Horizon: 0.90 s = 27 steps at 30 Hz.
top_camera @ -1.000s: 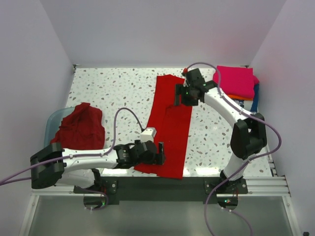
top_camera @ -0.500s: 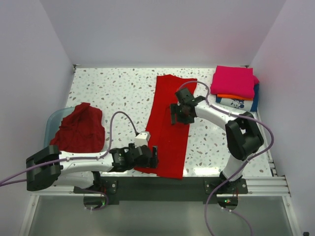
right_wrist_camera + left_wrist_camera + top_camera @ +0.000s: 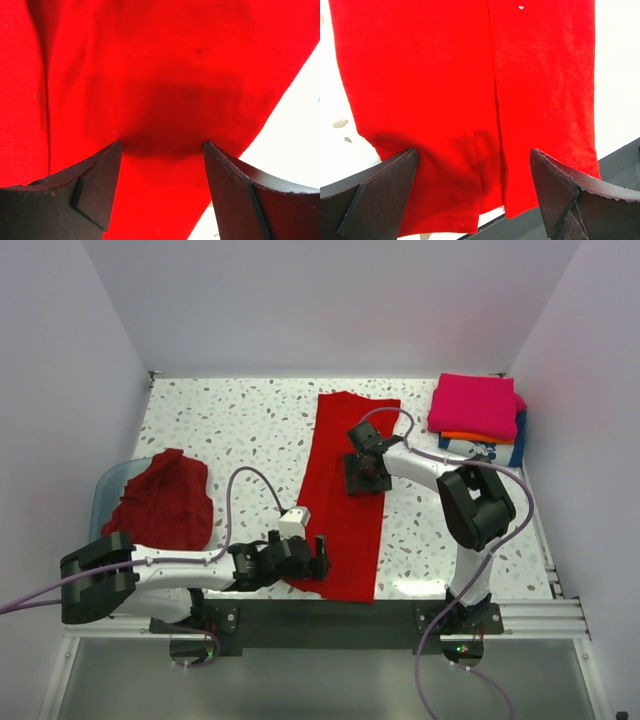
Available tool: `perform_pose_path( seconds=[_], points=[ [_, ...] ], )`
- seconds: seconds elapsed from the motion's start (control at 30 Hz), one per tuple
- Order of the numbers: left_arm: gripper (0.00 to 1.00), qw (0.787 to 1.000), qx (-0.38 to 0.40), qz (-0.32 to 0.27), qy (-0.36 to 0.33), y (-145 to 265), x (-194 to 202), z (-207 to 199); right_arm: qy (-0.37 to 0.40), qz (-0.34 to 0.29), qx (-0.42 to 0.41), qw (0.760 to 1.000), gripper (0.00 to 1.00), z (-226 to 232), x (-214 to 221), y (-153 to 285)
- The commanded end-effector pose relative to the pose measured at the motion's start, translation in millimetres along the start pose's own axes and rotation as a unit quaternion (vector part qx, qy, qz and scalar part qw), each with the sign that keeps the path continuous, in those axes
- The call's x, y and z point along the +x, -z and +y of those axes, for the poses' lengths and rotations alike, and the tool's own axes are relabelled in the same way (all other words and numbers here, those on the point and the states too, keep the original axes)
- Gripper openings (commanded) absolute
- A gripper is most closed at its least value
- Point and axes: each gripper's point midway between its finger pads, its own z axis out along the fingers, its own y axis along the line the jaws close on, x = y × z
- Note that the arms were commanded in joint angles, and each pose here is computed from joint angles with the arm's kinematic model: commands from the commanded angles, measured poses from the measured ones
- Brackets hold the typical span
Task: Fold and stack the t-shirts
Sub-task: Fold the tshirt
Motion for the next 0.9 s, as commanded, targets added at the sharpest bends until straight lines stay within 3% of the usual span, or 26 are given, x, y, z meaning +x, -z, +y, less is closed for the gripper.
perform_pose_path(
  seconds=[0.0, 0.47, 0.87],
  points=[
    [0.99, 1.000, 0.002, 0.019, 0.010, -4, 15, -1, -0.001, -0.014, 0.021, 1.000, 0.71, -2, -14, -7],
    [1.00, 0.999, -0.037, 0.019, 0.009, -15, 15, 4, 0.005, 0.008, 0.041, 0.999, 0.71, 3, -21, -42],
    [1.00, 0.998, -0.039, 0.039, -0.006, -15, 22, 3, 0.007, 0.021, 0.050, 0.998, 0.71, -9, -3, -30]
  ],
)
